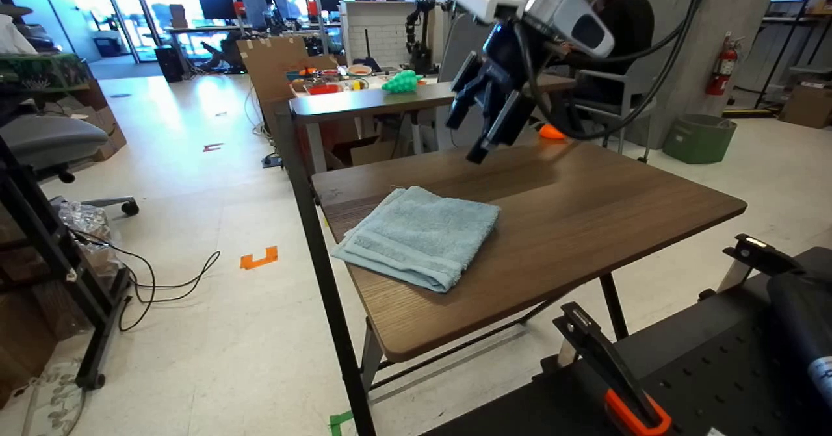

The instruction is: Use the towel to wipe the table.

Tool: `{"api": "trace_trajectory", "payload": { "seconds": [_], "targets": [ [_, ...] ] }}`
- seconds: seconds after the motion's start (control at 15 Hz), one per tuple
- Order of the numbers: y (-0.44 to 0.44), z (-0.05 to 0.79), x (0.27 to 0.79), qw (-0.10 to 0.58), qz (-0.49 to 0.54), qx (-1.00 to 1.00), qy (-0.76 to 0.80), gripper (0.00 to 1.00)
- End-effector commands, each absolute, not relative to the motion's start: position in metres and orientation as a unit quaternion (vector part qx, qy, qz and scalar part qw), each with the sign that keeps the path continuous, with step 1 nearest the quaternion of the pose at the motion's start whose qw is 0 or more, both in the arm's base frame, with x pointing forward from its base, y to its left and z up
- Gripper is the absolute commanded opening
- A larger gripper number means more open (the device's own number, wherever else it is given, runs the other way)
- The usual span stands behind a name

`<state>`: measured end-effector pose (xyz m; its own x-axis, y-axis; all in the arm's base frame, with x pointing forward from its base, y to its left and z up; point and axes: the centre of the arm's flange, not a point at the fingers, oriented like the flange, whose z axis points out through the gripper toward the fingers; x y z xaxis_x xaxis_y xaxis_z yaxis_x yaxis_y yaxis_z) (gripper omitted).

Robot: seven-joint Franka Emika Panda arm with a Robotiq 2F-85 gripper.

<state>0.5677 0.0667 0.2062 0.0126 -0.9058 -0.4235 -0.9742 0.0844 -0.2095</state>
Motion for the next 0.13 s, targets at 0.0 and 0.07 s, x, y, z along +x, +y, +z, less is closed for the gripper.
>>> {"api": "trace_trajectory", "payload": {
  "seconds": [0.0,0.07],
  "targets": [
    [0.0594,0.2174,0.5665,0.242,0.072,-0.671,0.697,1.00],
    [0.0544,0.2200,0.5669,0.239,0.070,-0.671,0.699,1.00]
  ]
}}
